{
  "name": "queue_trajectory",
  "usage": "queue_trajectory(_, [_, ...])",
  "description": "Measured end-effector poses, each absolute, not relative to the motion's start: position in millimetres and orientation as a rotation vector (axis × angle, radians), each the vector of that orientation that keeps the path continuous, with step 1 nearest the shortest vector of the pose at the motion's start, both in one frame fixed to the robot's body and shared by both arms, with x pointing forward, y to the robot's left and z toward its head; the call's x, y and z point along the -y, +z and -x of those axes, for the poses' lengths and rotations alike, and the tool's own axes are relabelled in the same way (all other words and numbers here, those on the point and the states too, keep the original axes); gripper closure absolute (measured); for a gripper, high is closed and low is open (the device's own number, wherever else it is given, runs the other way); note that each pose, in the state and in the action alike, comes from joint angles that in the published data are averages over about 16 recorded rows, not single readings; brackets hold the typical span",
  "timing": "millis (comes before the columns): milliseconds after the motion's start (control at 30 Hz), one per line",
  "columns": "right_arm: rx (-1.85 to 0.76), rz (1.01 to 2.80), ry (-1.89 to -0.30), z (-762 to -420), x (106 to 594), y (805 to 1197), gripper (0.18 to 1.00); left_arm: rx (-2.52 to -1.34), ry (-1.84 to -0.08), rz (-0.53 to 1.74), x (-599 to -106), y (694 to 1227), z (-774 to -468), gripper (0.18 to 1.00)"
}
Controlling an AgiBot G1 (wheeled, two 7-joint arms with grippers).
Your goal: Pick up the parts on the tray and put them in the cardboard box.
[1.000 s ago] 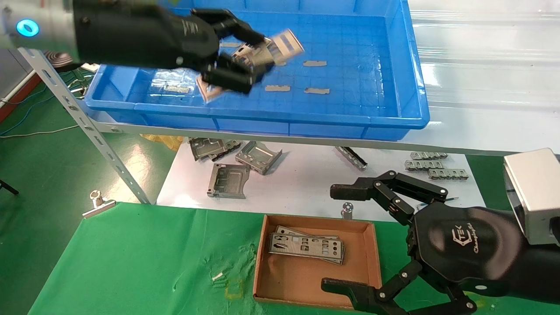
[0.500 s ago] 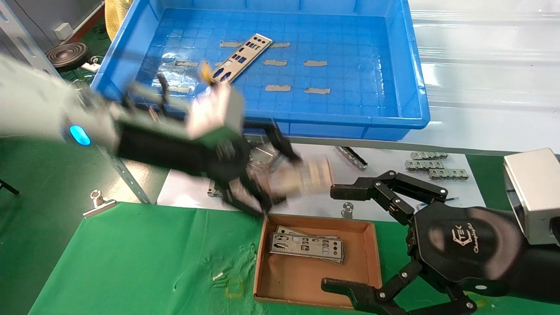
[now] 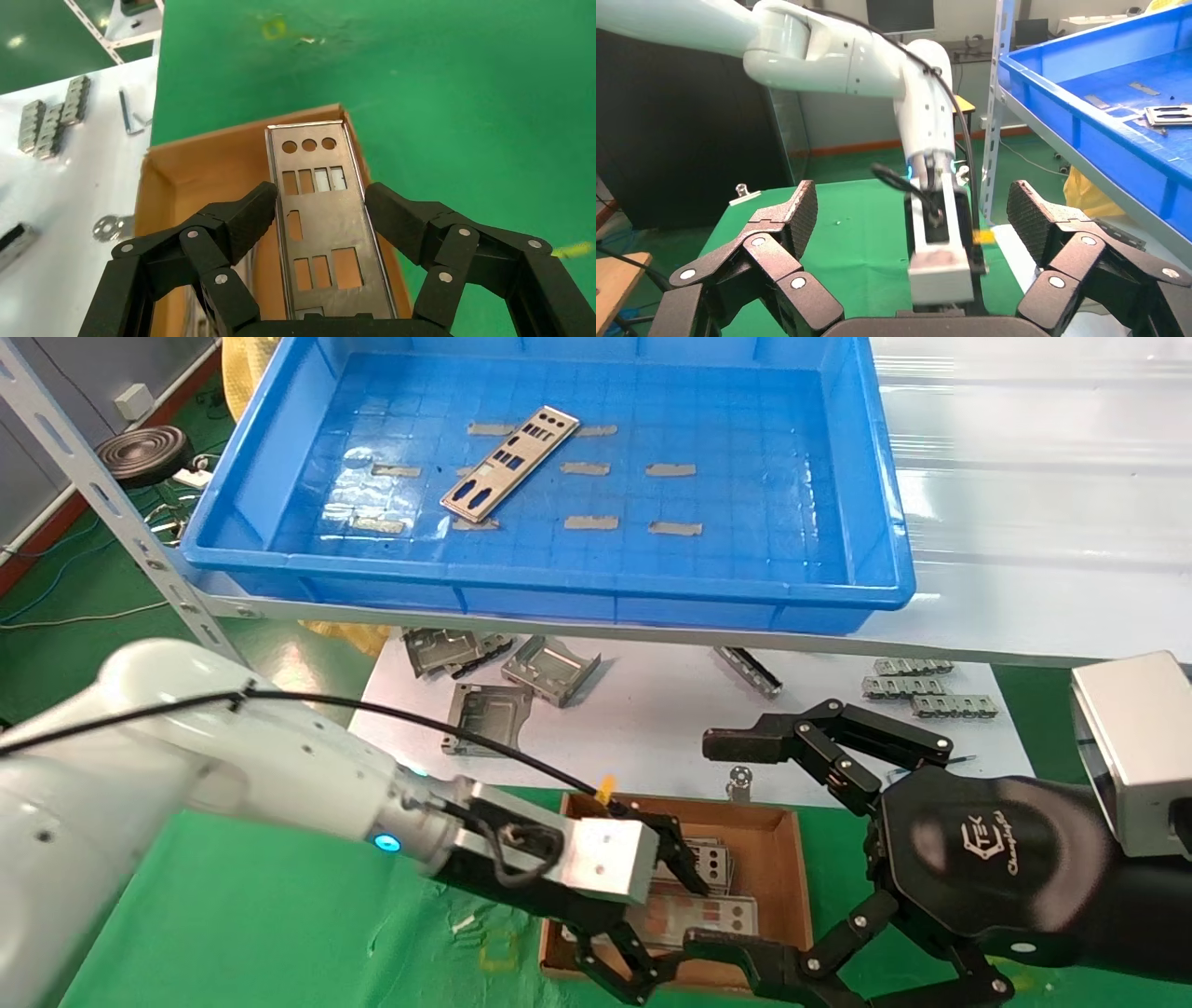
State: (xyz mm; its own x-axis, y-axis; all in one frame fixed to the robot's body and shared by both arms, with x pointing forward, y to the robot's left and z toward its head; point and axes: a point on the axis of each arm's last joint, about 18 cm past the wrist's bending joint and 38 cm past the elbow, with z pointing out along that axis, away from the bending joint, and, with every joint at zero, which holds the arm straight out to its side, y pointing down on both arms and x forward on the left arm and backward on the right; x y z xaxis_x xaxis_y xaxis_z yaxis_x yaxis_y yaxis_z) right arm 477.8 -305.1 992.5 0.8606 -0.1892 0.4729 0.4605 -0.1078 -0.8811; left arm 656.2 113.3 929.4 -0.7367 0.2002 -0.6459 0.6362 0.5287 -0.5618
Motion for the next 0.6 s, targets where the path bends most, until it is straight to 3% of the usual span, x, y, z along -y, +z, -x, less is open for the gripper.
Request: queue_trajectory(600, [0.218, 1.589, -0.556, -478, 305, 993, 0.178, -2.132, -0.979, -0.663, -97, 901, -688, 0.716])
